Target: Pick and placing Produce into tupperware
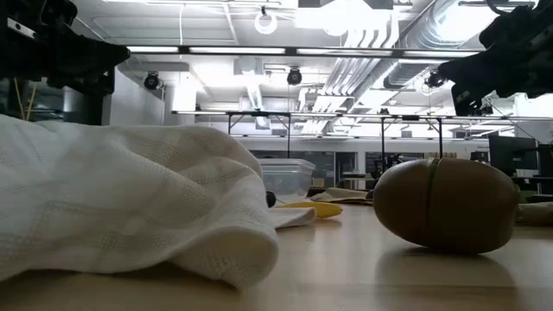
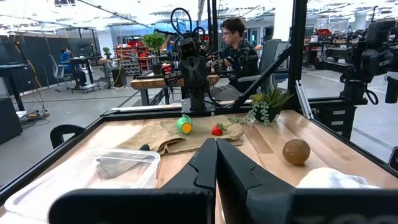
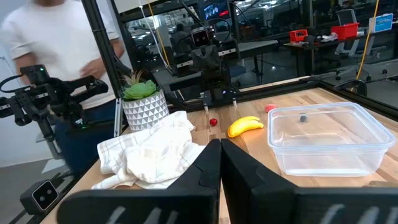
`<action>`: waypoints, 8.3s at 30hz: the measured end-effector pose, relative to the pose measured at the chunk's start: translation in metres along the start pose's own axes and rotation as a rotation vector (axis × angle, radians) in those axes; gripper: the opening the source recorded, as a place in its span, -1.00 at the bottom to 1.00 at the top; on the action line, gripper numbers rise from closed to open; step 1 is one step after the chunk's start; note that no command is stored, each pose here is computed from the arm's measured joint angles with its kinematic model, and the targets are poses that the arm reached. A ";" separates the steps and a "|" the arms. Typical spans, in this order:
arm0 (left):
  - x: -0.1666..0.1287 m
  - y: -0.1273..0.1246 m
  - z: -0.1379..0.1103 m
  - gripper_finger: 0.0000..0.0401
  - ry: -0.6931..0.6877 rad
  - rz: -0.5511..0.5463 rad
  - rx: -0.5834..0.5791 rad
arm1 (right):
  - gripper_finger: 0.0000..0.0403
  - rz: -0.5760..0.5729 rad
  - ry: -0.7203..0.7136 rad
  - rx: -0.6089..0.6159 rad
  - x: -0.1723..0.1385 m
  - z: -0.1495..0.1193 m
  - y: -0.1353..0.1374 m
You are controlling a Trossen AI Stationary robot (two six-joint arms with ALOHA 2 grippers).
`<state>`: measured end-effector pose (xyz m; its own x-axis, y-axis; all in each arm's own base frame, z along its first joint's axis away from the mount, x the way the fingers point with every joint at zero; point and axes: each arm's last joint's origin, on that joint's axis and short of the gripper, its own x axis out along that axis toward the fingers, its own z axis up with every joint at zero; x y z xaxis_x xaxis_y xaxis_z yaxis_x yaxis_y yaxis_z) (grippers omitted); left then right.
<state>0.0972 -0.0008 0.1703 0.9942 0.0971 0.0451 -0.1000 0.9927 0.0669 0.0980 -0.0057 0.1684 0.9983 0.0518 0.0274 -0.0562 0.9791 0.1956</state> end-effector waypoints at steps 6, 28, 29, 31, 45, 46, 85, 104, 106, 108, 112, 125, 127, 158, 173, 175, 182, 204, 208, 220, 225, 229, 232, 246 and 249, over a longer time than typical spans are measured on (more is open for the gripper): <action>0.000 0.000 0.000 -1.00 0.000 0.000 0.000 | -1.00 0.000 0.000 0.000 0.000 0.000 0.000; 0.000 0.000 0.000 -1.00 0.000 0.000 0.000 | -1.00 0.000 0.000 0.000 0.000 0.000 0.000; 0.000 0.000 0.000 -1.00 0.000 0.000 0.000 | -1.00 0.000 0.000 0.000 0.000 0.000 0.000; 0.000 0.000 0.000 -1.00 0.000 0.000 0.000 | -1.00 0.000 0.000 0.000 0.000 0.000 0.000; 0.000 -0.001 0.001 -1.00 -0.005 -0.028 -0.483 | -1.00 0.000 0.000 0.000 0.000 0.000 0.000; 0.000 -0.001 0.001 -1.00 -0.004 -0.028 -0.546 | -1.00 0.000 0.000 0.000 0.000 0.000 0.000; 0.000 0.001 0.000 -1.00 -0.022 0.021 -1.623 | -1.00 -0.154 -0.798 0.505 -0.036 0.116 0.015; 0.000 0.001 0.000 -1.00 -0.021 0.021 -1.535 | -0.29 -0.692 0.826 0.194 0.038 0.214 0.024; 0.000 0.001 0.000 -1.00 -0.019 0.020 -1.534 | -0.22 -0.677 0.926 0.190 0.048 0.209 0.022; 0.000 0.001 0.000 -1.00 -0.013 0.013 -1.533 | -0.17 -0.635 1.039 0.184 0.057 0.199 0.020; 0.000 0.000 0.000 -1.00 -0.004 0.003 -1.533 | -0.13 -0.532 1.163 0.174 0.068 0.170 0.015; 0.000 -0.002 -0.001 -1.00 0.047 -0.041 -1.492 | -0.12 -0.415 1.338 0.251 0.046 0.071 -0.006; 0.000 -0.002 -0.001 -1.00 0.057 -0.049 -1.490 | -0.12 -0.377 1.362 0.232 0.046 0.063 -0.007; 0.000 -0.003 -0.001 -1.00 0.076 -0.066 -1.488 | 0.64 -0.270 1.420 -0.051 0.083 0.036 -0.024; 0.000 -0.003 -0.001 -1.00 0.076 -0.067 -1.463 | 0.64 -0.257 1.582 0.006 0.094 0.009 -0.038; 0.000 -0.003 -0.001 -1.00 0.076 -0.067 -1.463 | 0.64 -0.257 1.599 0.010 0.095 0.006 -0.039; 0.000 -0.003 -0.001 -1.00 0.076 -0.068 -1.463 | 0.64 -0.249 1.647 0.016 0.099 -0.004 -0.042; 0.000 -0.003 -0.001 -1.00 0.077 -0.068 -1.463 | 0.34 -0.276 1.653 0.012 0.099 -0.005 -0.043; 0.000 -0.003 -0.001 -1.00 0.077 -0.068 -1.463 | 0.31 -0.276 1.652 0.013 0.099 -0.005 -0.043; 0.000 -0.003 -0.002 -1.00 0.092 -0.081 -1.462 | 0.31 -0.274 1.741 0.034 0.103 -0.021 -0.048; 0.000 -0.003 -0.002 -1.00 0.096 -0.083 -1.462 | 0.31 -0.274 1.741 0.034 0.103 -0.021 -0.048; 0.000 -0.003 -0.002 -1.00 0.096 -0.083 -1.462 | 0.30 -0.274 1.741 0.034 0.103 -0.021 -0.048; 0.000 -0.003 -0.002 -1.00 0.096 -0.083 -1.462 | 0.22 -0.274 1.741 0.033 0.103 -0.021 -0.048; 0.000 -0.003 -0.002 -1.00 0.096 -0.084 -1.462 | -0.04 -0.274 1.739 0.034 0.103 -0.021 -0.048; 0.000 -0.003 -0.002 -1.00 0.097 -0.084 -1.462 | -0.04 -0.274 1.739 0.034 0.103 -0.021 -0.048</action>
<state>0.0974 -0.0041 0.1682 0.9996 -0.0178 0.0229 0.0257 0.1768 -0.9839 0.2041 -0.0428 0.1417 -0.1641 0.0546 -0.9849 0.1231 0.9918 0.0345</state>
